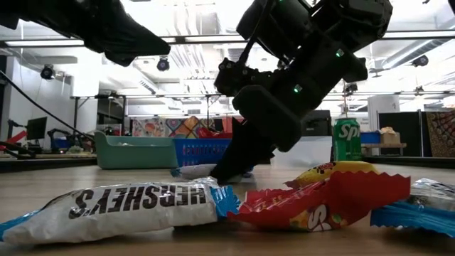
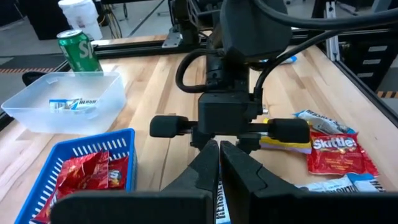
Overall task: Sort candy
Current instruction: Put the hersheys bar into the transparent bin, then put the sour patch candy into the blue green bin, then put the hersheys bar into the transparent bin
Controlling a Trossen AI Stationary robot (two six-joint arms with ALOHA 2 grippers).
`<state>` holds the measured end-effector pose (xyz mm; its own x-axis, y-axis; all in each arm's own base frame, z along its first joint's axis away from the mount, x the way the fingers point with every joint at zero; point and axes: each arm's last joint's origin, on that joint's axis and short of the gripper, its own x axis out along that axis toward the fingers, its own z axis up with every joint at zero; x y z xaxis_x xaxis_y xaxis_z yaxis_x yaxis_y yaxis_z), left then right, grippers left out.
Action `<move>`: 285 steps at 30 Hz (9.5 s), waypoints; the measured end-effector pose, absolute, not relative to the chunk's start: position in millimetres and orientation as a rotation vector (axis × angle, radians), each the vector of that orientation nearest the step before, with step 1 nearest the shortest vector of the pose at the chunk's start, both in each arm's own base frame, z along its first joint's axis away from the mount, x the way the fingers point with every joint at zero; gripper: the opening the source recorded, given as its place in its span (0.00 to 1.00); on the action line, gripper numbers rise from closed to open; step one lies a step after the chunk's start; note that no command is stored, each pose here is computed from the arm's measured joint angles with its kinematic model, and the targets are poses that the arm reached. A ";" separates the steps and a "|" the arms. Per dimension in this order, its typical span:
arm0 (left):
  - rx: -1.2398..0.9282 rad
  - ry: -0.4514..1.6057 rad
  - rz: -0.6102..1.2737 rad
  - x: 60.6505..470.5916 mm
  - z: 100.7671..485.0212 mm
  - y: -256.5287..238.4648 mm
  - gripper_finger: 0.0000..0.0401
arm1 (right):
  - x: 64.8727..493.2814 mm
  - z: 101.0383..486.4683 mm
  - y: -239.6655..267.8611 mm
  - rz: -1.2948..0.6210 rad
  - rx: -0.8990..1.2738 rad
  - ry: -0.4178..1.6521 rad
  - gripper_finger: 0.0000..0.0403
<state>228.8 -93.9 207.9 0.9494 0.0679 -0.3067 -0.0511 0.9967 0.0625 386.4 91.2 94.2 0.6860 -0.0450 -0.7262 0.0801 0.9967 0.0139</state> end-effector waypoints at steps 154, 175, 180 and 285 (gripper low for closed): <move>0.247 0.125 -0.299 271.0 193.3 -131.7 0.47 | 326.5 212.9 145.5 0.027 0.697 0.396 0.02; 0.290 0.184 -0.204 306.5 173.1 -147.1 0.37 | 328.8 215.9 142.8 0.115 0.676 0.362 0.02; 0.284 0.200 -0.204 304.8 174.9 -146.5 0.16 | 328.8 215.5 142.3 0.113 0.657 0.362 0.02; -0.433 0.839 0.683 158.4 188.9 140.7 0.23 | 344.0 257.3 79.8 -0.342 0.238 0.673 0.36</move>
